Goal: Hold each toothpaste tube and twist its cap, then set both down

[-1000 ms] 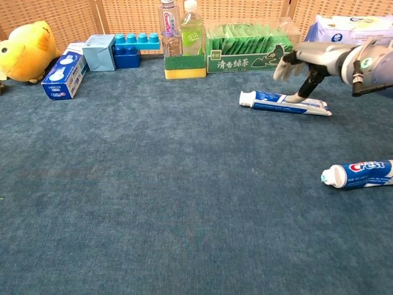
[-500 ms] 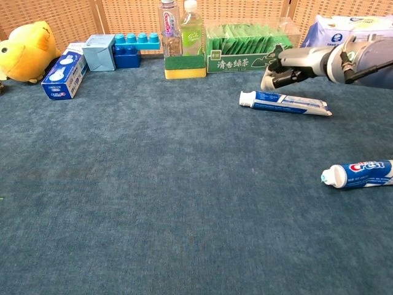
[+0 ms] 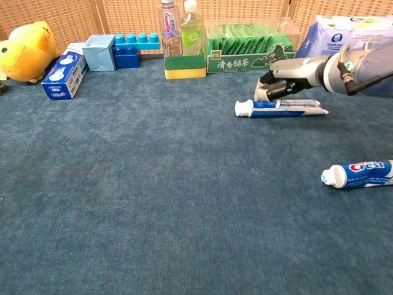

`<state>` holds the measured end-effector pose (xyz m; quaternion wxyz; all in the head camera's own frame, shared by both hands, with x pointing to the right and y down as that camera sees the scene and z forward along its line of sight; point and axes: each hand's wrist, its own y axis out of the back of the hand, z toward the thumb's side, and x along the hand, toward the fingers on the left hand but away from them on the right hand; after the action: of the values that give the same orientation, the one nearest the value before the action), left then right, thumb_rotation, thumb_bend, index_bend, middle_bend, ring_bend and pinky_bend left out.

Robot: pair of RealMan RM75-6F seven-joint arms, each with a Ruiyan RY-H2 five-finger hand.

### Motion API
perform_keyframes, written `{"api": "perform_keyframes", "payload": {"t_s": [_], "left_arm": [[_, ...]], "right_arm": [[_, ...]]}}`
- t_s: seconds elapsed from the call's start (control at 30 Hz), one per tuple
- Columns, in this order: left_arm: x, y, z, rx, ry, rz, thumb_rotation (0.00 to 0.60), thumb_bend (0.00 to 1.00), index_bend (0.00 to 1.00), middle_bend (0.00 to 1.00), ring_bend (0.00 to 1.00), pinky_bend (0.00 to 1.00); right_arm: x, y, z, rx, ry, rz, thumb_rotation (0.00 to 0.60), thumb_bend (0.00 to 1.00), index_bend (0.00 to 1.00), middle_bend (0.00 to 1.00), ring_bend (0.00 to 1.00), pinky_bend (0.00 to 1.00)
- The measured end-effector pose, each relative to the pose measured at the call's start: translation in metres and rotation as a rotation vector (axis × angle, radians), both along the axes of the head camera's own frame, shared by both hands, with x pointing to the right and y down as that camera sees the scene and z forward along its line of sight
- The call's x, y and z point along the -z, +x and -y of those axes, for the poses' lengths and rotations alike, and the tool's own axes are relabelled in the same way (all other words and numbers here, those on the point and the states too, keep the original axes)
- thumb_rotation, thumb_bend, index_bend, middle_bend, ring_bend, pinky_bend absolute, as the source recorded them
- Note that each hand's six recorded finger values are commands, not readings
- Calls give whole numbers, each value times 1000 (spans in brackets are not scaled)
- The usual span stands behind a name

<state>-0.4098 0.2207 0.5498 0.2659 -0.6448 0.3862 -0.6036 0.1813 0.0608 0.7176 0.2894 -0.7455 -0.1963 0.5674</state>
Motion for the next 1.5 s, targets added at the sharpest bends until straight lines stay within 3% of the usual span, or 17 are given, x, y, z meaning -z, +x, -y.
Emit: {"api": "perform_keyframes", "payload": {"t_s": [0.23, 0.4, 0.67, 0.83, 1.5], "left_arm": [[0, 2, 1, -9, 3, -6, 600, 379, 259, 38, 0, 130], [0, 4, 1, -13, 5, -12, 600, 378, 259, 37, 0, 129], [0, 5, 1, -16, 5, -15, 600, 378, 259, 37, 0, 129], [0, 5, 1, -20, 6, -17, 600, 379, 259, 35, 0, 130], [4, -2, -2, -2, 12, -12, 600, 378, 252, 27, 0, 127]], "right_arm": [[12, 1, -21, 36, -6, 0, 169, 593, 284, 269, 164, 236], [22, 8, -20, 32, 30, 6, 182, 497, 261, 268, 163, 236], [17, 31, -13, 5, 48, -60, 383, 395, 252, 254, 138, 236], [11, 35, -11, -1, 61, -99, 468, 348, 271, 254, 138, 237], [-8, 42, -6, 24, 88, -173, 478, 344, 300, 258, 143, 236]]}}
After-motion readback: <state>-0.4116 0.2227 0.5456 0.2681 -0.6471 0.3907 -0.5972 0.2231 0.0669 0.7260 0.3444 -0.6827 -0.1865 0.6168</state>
